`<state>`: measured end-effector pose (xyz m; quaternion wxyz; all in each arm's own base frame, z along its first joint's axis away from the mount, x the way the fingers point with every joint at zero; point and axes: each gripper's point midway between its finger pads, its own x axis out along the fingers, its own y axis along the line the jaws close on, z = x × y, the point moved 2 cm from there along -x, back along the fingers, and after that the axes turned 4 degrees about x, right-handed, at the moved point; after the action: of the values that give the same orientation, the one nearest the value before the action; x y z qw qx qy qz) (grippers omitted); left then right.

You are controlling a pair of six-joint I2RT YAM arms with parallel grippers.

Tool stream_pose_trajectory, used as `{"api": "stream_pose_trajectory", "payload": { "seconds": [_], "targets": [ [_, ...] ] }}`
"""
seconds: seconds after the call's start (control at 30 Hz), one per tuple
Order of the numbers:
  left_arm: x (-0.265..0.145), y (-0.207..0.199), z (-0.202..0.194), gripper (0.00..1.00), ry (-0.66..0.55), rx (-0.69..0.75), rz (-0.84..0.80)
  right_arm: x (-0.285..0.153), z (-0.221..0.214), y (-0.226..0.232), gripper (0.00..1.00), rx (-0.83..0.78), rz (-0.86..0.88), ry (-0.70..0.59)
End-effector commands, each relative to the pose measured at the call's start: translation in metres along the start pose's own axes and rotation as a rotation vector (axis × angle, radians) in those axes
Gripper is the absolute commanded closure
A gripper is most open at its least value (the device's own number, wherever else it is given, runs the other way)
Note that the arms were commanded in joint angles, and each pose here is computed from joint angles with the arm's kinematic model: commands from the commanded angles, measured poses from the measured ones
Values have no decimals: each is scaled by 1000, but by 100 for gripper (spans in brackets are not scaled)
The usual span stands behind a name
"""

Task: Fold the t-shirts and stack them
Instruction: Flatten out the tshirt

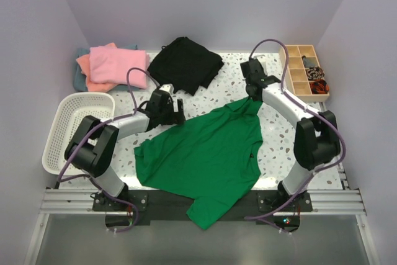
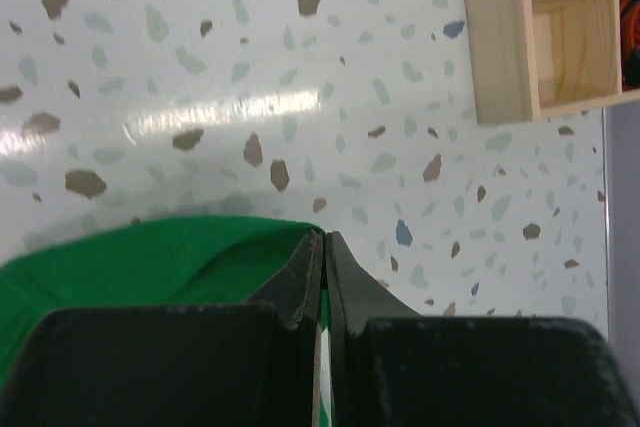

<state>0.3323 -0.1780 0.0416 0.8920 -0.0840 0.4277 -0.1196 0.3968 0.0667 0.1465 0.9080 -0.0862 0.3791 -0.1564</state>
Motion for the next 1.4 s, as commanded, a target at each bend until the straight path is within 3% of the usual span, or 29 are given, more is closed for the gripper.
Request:
{"api": "stream_pose_trajectory", "payload": {
  "seconds": [0.0, 0.03, 0.13, 0.17, 0.2, 0.23, 0.27, 0.3, 0.37, 0.4, 0.5, 0.63, 0.73, 0.8, 1.07, 1.2, 1.37],
  "targets": [
    [8, 1, -15, 9, 60, 7, -22, 13, 64, 10, 100, 70, -14, -119],
    [8, 1, -14, 12, 58, 8, -21, 16, 80, 6, 100, 91, -29, -137],
    [8, 2, -13, 36, 53, 9, -18, 36, 99, 0, 100, 129, -70, -182],
    [7, 2, -13, 41, 55, 9, -19, 39, 105, 0, 100, 138, -67, -193],
    [8, 1, -13, 46, 55, 10, -19, 45, 110, 2, 94, 146, -60, -207],
    [8, 1, -12, 55, 55, 9, -21, 53, 117, 6, 75, 148, -52, -207],
    [9, 0, -10, 57, 52, 7, -22, 58, 119, 8, 54, 133, -62, -200],
    [9, 0, -9, 58, 50, 7, -22, 61, 112, 6, 26, 106, -78, -157],
    [10, 1, -11, 57, 55, 5, -19, 59, 113, 9, 13, 108, -65, -143],
    [9, 1, -11, 56, 54, 2, -16, 56, 111, 8, 1, 115, -53, -144],
    [9, 2, -11, 48, 51, 1, -7, 22, 107, 11, 1, 169, 99, -182],
    [11, 2, -10, 48, 53, 0, -3, -5, 48, 37, 2, 151, 352, -7],
    [11, 2, -10, 53, 51, 1, -4, -23, 0, 56, 1, 110, 481, 112],
    [13, 3, -12, 59, 58, 4, -4, -37, -13, 65, 1, 122, 563, 120],
    [18, -13, -21, 98, 88, -1, -115, -34, -91, 83, 3, 125, 674, 298],
    [12, -18, -29, 100, 109, -4, -160, -32, -118, 88, 3, 131, 694, 355],
    [-4, -29, -34, 100, 115, 13, -202, -14, -137, 72, 3, 118, 541, 393]
  ]
}}
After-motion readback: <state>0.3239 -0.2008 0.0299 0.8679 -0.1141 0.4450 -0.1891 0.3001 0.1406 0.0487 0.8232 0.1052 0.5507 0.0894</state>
